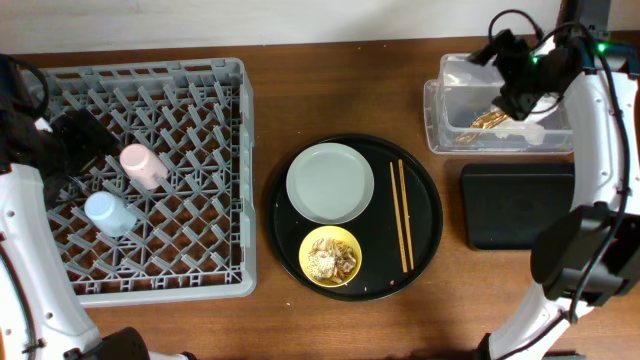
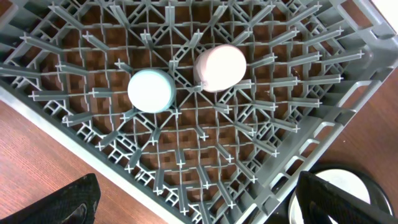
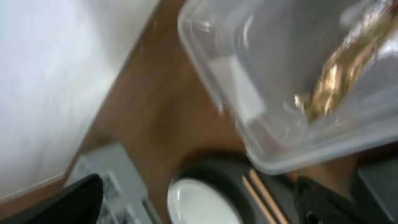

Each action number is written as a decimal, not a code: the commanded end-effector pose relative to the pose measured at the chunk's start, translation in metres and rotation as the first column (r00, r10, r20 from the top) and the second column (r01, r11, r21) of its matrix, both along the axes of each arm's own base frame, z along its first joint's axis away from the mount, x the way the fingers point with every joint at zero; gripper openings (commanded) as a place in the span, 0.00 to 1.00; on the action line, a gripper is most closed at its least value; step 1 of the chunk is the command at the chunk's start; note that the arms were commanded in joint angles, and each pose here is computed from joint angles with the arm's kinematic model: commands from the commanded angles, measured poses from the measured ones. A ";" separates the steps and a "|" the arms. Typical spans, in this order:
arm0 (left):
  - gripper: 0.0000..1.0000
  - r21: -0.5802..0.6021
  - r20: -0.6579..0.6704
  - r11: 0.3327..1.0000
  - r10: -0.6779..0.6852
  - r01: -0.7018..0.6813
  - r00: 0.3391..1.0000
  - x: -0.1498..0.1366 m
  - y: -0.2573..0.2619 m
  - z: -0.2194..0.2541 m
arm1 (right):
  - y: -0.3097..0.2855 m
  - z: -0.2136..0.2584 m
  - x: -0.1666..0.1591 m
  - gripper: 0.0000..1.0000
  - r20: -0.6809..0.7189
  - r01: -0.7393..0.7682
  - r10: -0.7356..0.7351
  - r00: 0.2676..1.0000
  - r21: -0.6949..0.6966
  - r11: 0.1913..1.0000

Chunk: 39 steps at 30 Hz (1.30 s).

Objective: Sort waste into correct bins and load items into the dishwasher rack

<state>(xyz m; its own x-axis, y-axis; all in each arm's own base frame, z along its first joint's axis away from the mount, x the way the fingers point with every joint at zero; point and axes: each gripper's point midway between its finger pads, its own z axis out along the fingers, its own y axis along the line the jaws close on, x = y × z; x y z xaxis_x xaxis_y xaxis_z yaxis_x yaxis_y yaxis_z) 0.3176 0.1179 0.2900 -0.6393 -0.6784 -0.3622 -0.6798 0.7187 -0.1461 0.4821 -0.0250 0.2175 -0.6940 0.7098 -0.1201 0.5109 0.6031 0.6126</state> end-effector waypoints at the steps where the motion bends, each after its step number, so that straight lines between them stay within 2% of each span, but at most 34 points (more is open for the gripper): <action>1: 0.99 0.014 0.023 1.000 -0.006 0.005 1.000 -0.001 0.002 0.008 | 0.015 0.071 -0.037 0.99 0.163 -0.148 0.162 0.973 -0.095 0.984; 3: 0.99 0.014 0.023 1.000 -0.005 0.005 1.000 -0.001 0.002 0.008 | 0.023 0.085 -0.061 0.99 0.176 -0.227 0.255 0.951 -0.164 0.960; 6: 0.99 0.014 0.023 1.000 -0.005 0.005 1.000 -0.001 0.002 0.008 | 0.048 0.086 -0.104 0.99 0.111 -0.399 0.428 0.897 -0.215 0.891; 10: 0.99 0.014 0.023 1.000 -0.006 0.005 1.000 -0.001 0.002 0.008 | 0.080 0.049 -0.158 0.99 -0.156 -0.591 0.570 0.807 -0.214 0.778; 12: 0.99 0.014 0.023 1.000 -0.006 0.005 1.000 -0.001 0.002 0.008 | 0.099 0.029 -0.173 0.99 -0.244 -0.662 0.618 0.747 -0.204 0.721; 16: 0.99 0.014 0.023 1.000 -0.005 0.005 1.000 -0.001 0.002 0.008 | 0.142 -0.012 -0.181 0.98 -0.294 -0.772 0.715 0.635 -0.204 0.602; 17: 0.99 0.014 0.023 1.000 -0.006 0.005 1.000 -0.001 0.002 0.008 | 0.147 -0.019 -0.179 0.90 -0.294 -0.781 0.724 0.624 -0.223 0.583; 19: 0.99 0.014 0.023 1.000 -0.005 0.005 1.000 -0.001 0.002 0.008 | 0.158 -0.030 -0.178 0.90 -0.289 -0.796 0.742 0.605 -0.234 0.559; 21: 0.99 0.014 0.023 1.000 -0.006 0.005 1.000 -0.001 0.002 0.008 | 0.159 -0.042 -0.177 0.95 -0.300 -0.799 0.741 0.601 -0.243 0.549; 28: 0.99 0.014 0.023 1.000 -0.006 0.005 1.000 -0.001 0.002 0.008 | 0.148 -0.099 -0.200 0.96 -0.404 -0.822 0.720 0.565 -0.191 0.537; 32: 0.99 0.014 0.023 1.000 -0.005 0.005 1.000 -0.001 0.002 0.008 | 0.147 -0.125 -0.205 0.85 -0.422 -0.788 0.678 0.602 -0.178 0.590; 33: 0.99 0.014 0.023 1.000 -0.006 0.006 1.000 -0.001 0.002 0.008 | 0.147 -0.127 -0.203 0.85 -0.419 -0.781 0.672 0.611 -0.181 0.598; 39: 0.99 0.014 0.023 1.000 -0.005 0.005 1.000 -0.001 0.002 0.008 | 0.149 -0.127 -0.198 0.77 -0.401 -0.775 0.673 0.622 -0.193 0.601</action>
